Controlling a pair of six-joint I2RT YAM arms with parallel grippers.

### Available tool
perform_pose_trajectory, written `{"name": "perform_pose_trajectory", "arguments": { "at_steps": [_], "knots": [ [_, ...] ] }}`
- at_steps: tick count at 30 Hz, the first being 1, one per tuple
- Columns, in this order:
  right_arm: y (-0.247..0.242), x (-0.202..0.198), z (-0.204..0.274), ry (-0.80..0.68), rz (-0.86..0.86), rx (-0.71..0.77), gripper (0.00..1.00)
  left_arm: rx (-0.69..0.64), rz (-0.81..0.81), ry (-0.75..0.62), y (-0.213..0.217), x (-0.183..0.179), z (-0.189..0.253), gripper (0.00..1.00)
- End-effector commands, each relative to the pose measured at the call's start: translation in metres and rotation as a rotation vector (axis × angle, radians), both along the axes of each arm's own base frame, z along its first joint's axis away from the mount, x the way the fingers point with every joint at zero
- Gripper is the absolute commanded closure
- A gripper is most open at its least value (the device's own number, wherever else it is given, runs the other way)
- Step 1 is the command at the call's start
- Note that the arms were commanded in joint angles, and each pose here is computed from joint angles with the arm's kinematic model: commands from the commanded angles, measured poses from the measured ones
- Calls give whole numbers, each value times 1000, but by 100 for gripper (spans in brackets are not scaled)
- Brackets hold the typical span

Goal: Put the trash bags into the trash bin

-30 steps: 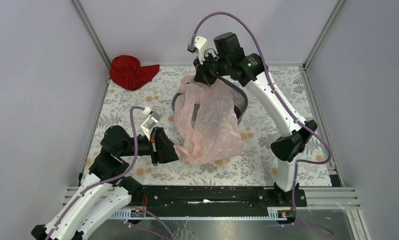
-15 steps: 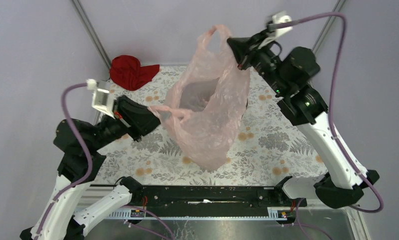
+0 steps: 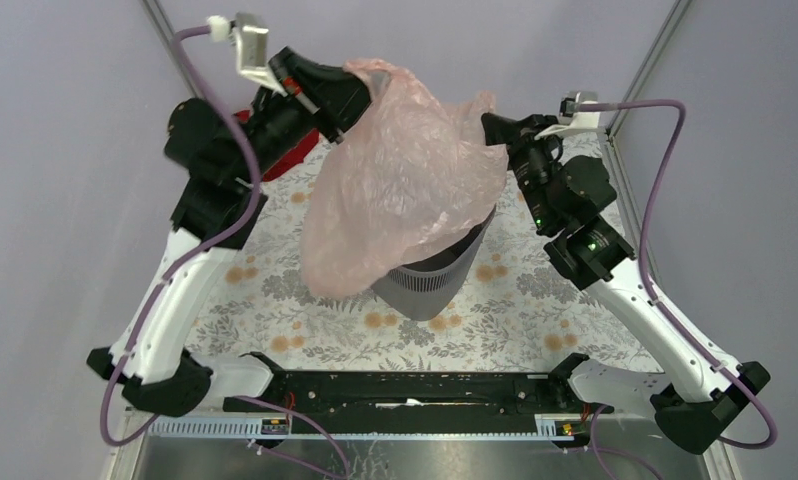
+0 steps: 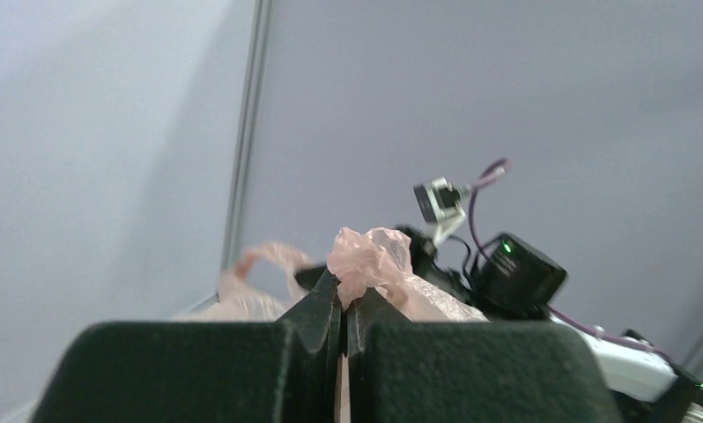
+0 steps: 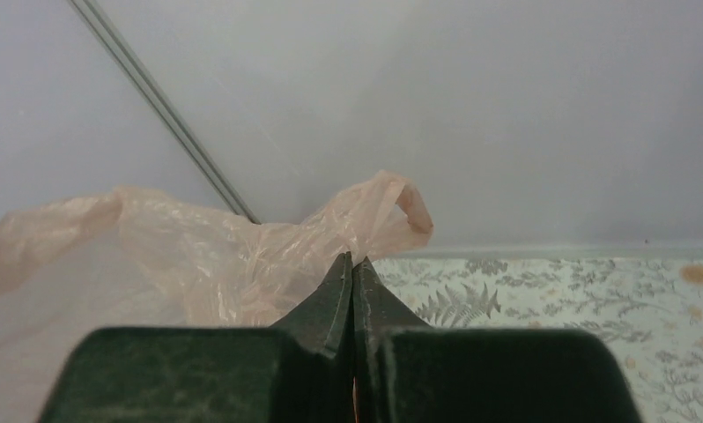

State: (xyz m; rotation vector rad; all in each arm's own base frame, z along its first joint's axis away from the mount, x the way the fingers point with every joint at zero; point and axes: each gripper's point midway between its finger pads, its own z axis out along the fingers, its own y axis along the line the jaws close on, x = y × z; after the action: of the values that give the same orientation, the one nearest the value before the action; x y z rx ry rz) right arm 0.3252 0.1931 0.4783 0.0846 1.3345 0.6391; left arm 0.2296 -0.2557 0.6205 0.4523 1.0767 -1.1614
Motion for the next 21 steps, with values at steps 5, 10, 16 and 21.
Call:
{"name": "perform_pose_trajectory", "arguments": {
  "at_steps": [5, 10, 16, 21],
  "knots": [
    [-48, -24, 26, -86, -143, 41, 100, -5, -29, -132, -25, 26, 15, 100],
    [-89, -35, 15, -76, -302, 35, 100, 6, 22, -92, -35, 56, -4, 100],
    [-70, -39, 2, -120, -200, -1, 100, 49, 34, -65, -40, 75, -21, 100],
    [-74, -39, -10, -113, -214, 41, 100, 106, 90, 53, -30, 91, -39, 56]
  ]
}}
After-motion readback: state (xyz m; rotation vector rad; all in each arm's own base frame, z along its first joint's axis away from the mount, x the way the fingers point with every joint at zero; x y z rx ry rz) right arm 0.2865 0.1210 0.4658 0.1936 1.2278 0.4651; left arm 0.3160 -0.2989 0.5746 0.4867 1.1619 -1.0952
